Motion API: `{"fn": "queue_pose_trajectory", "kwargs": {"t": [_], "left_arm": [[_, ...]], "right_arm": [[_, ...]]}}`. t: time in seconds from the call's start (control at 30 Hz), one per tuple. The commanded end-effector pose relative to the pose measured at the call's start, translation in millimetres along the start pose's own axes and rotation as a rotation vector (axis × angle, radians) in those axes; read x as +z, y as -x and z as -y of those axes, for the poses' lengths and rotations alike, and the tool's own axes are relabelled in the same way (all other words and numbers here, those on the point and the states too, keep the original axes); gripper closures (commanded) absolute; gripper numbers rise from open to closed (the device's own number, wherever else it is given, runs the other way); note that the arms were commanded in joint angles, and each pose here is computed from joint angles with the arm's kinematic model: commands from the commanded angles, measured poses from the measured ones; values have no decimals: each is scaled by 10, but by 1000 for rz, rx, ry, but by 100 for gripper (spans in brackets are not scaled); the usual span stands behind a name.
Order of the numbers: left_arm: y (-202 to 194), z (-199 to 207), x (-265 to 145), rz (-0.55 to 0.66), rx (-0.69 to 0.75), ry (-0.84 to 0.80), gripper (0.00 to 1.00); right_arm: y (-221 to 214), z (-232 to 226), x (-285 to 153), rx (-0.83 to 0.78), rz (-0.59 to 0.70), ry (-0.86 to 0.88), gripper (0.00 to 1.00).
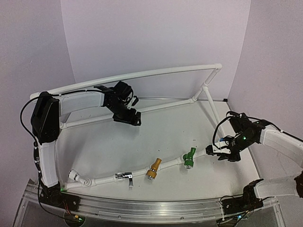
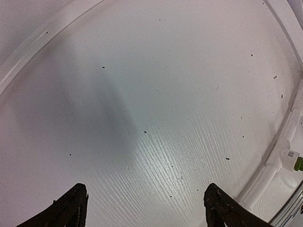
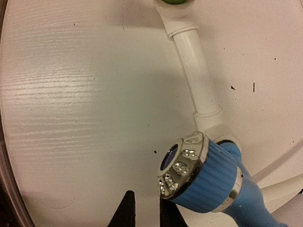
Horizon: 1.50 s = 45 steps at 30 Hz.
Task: Install the water faucets
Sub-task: Screw the water faucet onto the adaptor.
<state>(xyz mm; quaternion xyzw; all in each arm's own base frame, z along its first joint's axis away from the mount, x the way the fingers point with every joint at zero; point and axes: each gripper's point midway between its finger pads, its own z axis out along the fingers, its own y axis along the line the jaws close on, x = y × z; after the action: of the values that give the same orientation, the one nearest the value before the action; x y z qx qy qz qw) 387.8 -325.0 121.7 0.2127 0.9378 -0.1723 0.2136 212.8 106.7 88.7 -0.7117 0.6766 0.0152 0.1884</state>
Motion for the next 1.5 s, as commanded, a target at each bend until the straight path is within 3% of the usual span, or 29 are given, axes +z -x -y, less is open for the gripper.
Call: {"fn": "queue_pose_trajectory", "kwargs": {"t": [0.0,0.23,0.43,0.67,0.93,1.47], "left_arm": [[152,37,-139,61,-8,-16,15],[130,26,-147,61,-13,-12,15],[136,30,-129,57,-14,-14,15],[134,24,-124,55,-7,-10,15],[120,36,-68,51,-16,-23,15],[125,30,-54,46,-5,-19,15]], "right_arm": [[248,250,-17,38,44,-76,82],[494,609,-136,122,81,-151,75],[530,940,-119,259,54,-191,80],[309,1121,-45,302,-67,-248,91],[-240,1375,-146,405,-138,-285,96],[-477,535,-70,227,-179,-66,100]]}}
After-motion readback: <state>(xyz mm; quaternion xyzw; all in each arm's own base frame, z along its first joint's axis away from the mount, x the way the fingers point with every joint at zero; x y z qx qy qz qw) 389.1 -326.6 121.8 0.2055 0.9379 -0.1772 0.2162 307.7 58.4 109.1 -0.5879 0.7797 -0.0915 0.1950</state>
